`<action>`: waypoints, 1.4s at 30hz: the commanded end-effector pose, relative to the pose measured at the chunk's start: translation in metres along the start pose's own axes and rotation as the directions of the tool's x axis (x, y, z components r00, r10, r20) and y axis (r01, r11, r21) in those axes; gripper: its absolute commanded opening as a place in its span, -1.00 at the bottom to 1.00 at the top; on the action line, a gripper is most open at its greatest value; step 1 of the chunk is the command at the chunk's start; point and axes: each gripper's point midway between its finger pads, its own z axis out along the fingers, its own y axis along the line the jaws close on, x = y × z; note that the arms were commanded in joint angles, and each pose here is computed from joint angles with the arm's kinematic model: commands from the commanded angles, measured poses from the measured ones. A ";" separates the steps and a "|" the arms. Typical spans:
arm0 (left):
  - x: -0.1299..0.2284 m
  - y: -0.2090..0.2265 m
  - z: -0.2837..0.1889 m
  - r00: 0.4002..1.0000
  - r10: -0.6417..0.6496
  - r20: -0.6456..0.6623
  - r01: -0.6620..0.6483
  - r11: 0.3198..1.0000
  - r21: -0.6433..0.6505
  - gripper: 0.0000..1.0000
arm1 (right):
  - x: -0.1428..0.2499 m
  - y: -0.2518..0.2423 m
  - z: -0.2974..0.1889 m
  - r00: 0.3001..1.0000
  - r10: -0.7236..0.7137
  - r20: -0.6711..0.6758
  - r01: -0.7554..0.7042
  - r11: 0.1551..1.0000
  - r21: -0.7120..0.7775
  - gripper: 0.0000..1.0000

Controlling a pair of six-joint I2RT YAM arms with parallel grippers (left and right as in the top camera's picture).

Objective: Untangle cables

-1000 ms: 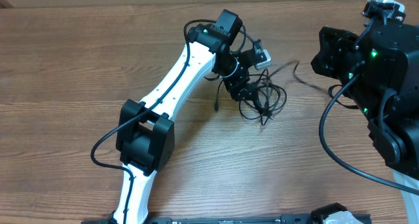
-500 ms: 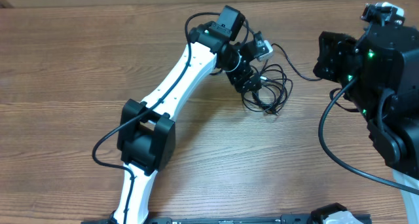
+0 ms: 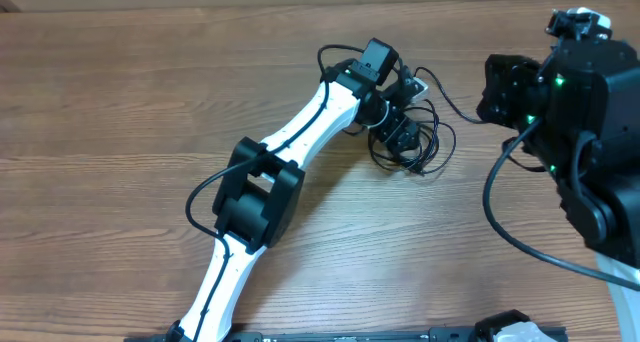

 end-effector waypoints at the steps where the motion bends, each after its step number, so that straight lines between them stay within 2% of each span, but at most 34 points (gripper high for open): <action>1: -0.015 -0.072 -0.004 0.998 -0.042 0.044 0.025 0.942 0.335 0.69 | 0.002 -0.003 0.011 1.000 -0.001 -0.020 0.001 1.000 0.030 -0.71; 5: -0.022 -0.101 -0.013 0.994 -0.101 0.036 0.071 0.872 0.485 0.67 | 0.008 -0.005 0.019 0.999 -0.007 -0.051 0.010 0.999 0.050 -0.71; 7: -0.024 -0.104 -0.015 0.988 -0.153 0.011 0.127 0.856 0.500 0.64 | 0.011 -0.006 0.022 0.998 -0.010 -0.066 0.013 0.998 0.058 -0.72; 11: -0.020 -0.088 0.001 0.981 -0.192 -0.010 0.182 0.913 0.365 0.64 | 0.015 -0.008 0.026 0.996 -0.012 -0.084 0.018 0.997 0.069 -0.74; 15: -0.017 -0.076 0.016 0.984 -0.176 -0.006 0.173 0.959 0.223 0.68 | 0.016 -0.008 0.026 0.996 -0.013 -0.087 0.019 0.997 0.070 -0.74; 22: -0.018 -0.086 0.029 0.991 -0.132 0.002 0.129 0.976 0.173 0.68 | 0.019 -0.010 0.025 0.995 -0.016 -0.102 0.024 0.997 0.079 -0.74; 23: -0.019 -0.089 0.030 0.992 -0.125 0.004 0.123 0.977 0.173 0.59 | 0.020 -0.010 0.025 0.995 -0.016 -0.103 0.024 0.997 0.080 -0.74; 24: -0.019 -0.091 0.031 0.993 -0.118 0.006 0.116 0.979 0.171 0.33 | 0.020 -0.011 0.025 0.994 -0.016 -0.104 0.025 0.996 0.080 -0.74; 25: -0.019 -0.092 0.033 0.994 -0.113 0.007 0.111 0.980 0.166 -0.22 | 0.021 -0.011 0.025 0.994 -0.016 -0.106 0.025 0.996 0.081 -0.74; 26: -0.019 -0.094 0.034 0.994 -0.110 0.004 0.108 0.980 0.166 -0.87 | 0.021 -0.011 0.025 0.994 -0.016 -0.106 0.025 0.996 0.082 -0.74; 29: -0.019 -0.103 0.029 0.993 -0.115 -0.007 0.114 0.971 0.208 -0.92 | 0.022 -0.012 0.025 0.994 -0.017 -0.110 0.026 0.996 0.084 -0.74; 32: -0.028 -0.113 -0.001 0.991 -0.136 -0.004 0.132 0.951 0.280 -0.91 | 0.022 -0.012 0.025 0.993 -0.018 -0.114 0.028 0.996 0.086 -0.74; 36: -0.055 -0.124 -0.078 0.981 -0.187 0.055 0.157 0.925 0.345 -0.91 | 0.023 -0.012 0.025 0.993 -0.018 -0.116 0.028 0.996 0.087 -0.74; 42: -0.085 -0.121 -0.188 0.949 -0.222 0.223 0.146 0.939 0.313 -0.92 | 0.026 -0.011 0.030 0.991 -0.019 -0.131 0.029 0.996 0.082 -0.72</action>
